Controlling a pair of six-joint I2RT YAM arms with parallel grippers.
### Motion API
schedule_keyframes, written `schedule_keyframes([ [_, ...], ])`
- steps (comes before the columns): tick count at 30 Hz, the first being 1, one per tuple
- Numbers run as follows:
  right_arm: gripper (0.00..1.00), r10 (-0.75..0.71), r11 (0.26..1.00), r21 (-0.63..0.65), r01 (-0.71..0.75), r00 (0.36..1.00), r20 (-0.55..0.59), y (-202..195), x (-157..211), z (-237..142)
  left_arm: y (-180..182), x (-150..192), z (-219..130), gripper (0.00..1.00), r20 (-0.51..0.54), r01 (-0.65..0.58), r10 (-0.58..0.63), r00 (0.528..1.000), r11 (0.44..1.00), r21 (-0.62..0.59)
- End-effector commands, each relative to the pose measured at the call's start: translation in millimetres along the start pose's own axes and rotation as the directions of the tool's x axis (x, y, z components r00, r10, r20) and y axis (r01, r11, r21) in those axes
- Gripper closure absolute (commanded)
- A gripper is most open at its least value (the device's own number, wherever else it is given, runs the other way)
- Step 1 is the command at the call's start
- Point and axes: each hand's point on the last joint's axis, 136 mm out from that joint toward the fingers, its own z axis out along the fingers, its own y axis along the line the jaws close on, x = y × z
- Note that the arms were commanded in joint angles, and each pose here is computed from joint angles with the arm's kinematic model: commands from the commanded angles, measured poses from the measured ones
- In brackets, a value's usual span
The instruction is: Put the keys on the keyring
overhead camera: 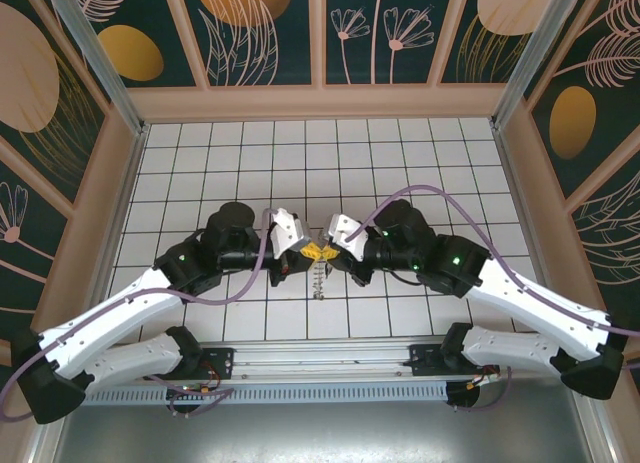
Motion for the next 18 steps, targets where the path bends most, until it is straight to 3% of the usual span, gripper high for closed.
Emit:
schedule_keyframes([
  [1, 1.0, -0.074, 0.997, -0.009, 0.075, 0.993, 0.091, 3.4, -31.7, -5.9, -21.3, -15.4, 1.5, 1.0, 0.062, -0.061, 0.054, 0.997, 0.992, 0.108],
  [4, 0.98, -0.063, 0.998, -0.005, 0.065, 0.986, 0.157, 6.3, -38.7, -16.6, -30.2, -30.2, -7.2, 1.0, 0.155, -0.076, 0.055, 0.986, 0.988, 0.133],
  [9, 0.73, -0.022, 1.0, -0.001, 0.023, 0.941, 0.338, 13.1, -50.5, -41.0, -44.5, -53.3, -21.6, 1.0, 0.274, -0.098, 0.046, 0.961, 0.979, 0.18],
  [13, 0.7, 0.006, 1.0, -0.013, -0.001, 0.911, 0.412, 17.3, -52.8, -51.5, -53.1, -66.8, -33.2, 1.0, 0.354, -0.121, 0.043, 0.934, 0.972, 0.201],
  [18, 0.75, 0.009, 1.0, -0.028, 0.003, 0.902, 0.431, 19.9, -56.1, -53.4, -58.9, -71.5, -37.9, 1.0, 0.383, -0.137, 0.042, 0.923, 0.965, 0.225],
])
